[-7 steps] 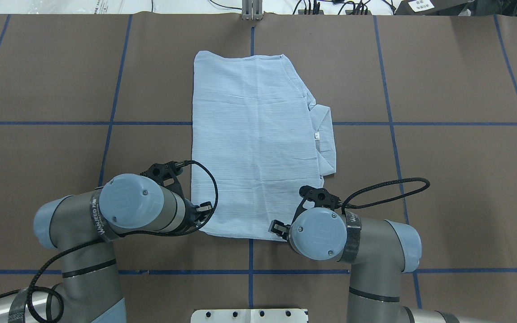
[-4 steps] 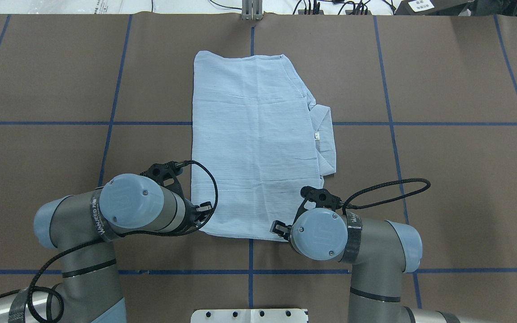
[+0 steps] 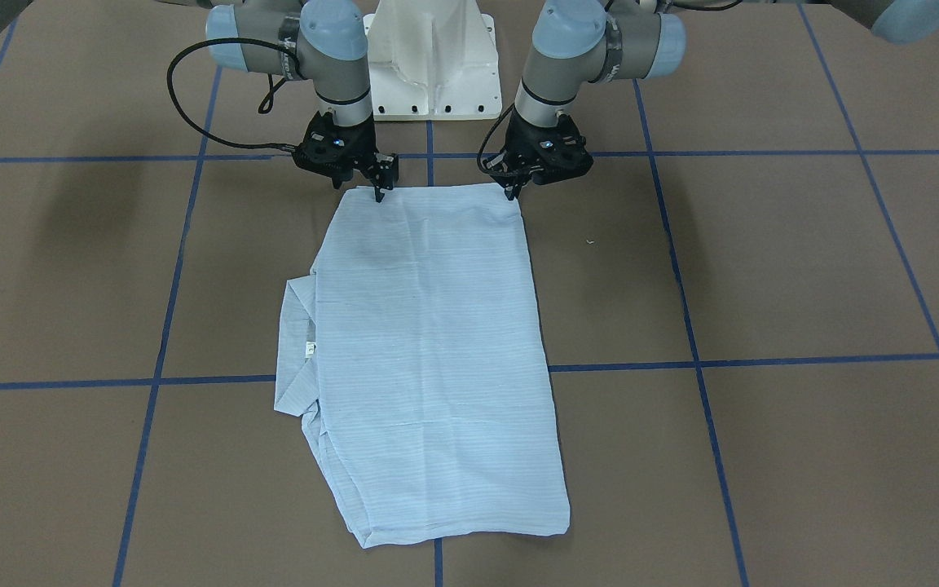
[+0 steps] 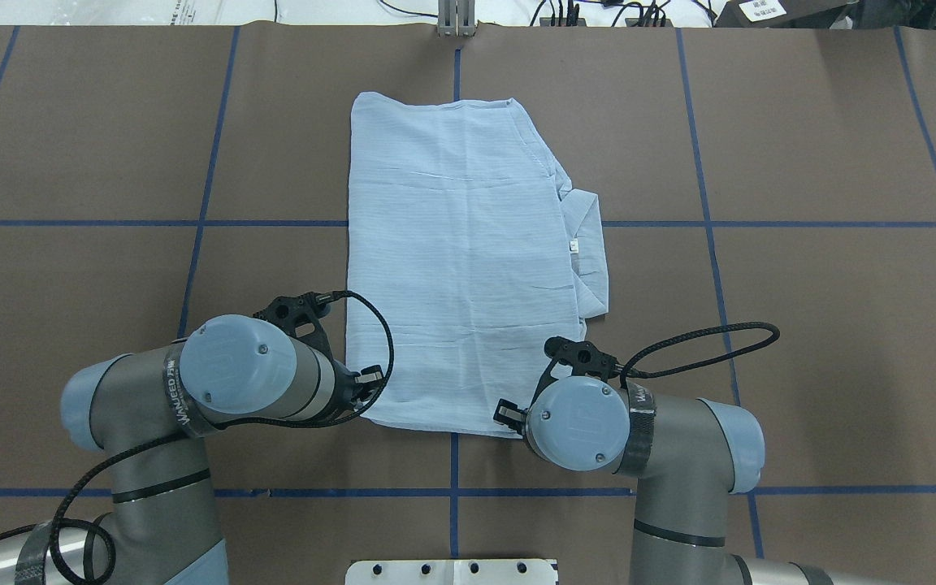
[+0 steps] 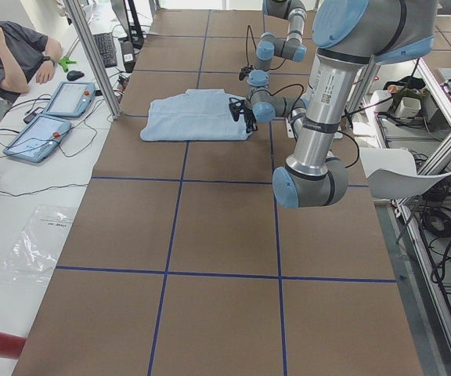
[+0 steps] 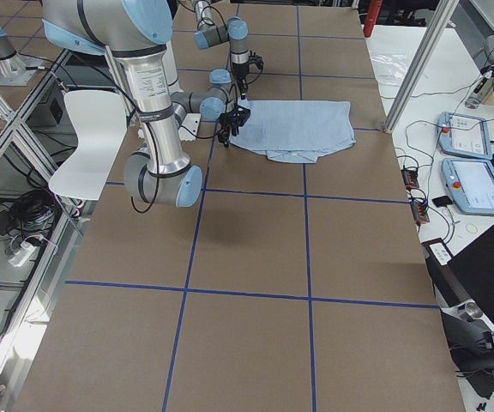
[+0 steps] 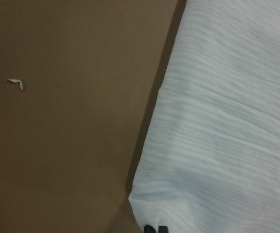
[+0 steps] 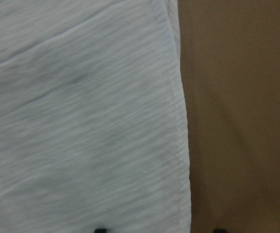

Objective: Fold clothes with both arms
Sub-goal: 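Move the right gripper to the near shirt corner while the left grips its corner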

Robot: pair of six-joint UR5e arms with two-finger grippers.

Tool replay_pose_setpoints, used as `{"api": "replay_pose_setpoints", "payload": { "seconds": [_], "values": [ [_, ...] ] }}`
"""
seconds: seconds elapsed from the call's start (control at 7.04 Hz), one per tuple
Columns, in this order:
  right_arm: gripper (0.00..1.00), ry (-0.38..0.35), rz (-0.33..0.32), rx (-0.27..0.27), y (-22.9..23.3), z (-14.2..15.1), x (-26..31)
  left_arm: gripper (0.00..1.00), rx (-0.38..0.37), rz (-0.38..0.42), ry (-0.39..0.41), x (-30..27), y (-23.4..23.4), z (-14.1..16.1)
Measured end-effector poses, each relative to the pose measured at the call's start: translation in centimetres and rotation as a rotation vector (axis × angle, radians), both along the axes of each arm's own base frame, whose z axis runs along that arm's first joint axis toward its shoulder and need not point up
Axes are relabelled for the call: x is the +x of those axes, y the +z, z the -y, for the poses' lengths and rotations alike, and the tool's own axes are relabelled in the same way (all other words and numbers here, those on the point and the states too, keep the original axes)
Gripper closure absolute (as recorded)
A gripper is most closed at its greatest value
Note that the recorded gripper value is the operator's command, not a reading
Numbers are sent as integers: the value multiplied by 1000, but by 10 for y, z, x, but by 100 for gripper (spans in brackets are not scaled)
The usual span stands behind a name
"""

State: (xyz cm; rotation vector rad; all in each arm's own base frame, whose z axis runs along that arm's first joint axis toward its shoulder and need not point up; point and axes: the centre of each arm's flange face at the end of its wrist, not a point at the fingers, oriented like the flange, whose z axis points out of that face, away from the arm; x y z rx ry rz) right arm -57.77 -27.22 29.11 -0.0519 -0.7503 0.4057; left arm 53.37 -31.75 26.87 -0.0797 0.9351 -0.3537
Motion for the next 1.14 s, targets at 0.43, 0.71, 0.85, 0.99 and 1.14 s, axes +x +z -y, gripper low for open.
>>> {"api": "replay_pose_setpoints", "payload": {
  "seconds": [0.43,0.71,0.85,0.99,1.14],
  "values": [
    [100,-1,5,1,-3,0,-1,100,0,2,-1,0,1,1],
    [100,3,16,3,-8,0,1,100,0,4,-2,0,2,1],
    [100,7,26,5,-13,1,4,100,0,3,-2,0,2,1],
    [100,9,36,6,-18,2,7,100,0,4,-2,0,2,1],
    [100,10,39,7,-19,2,8,100,-1,5,-1,1,3,1]
  ]
}}
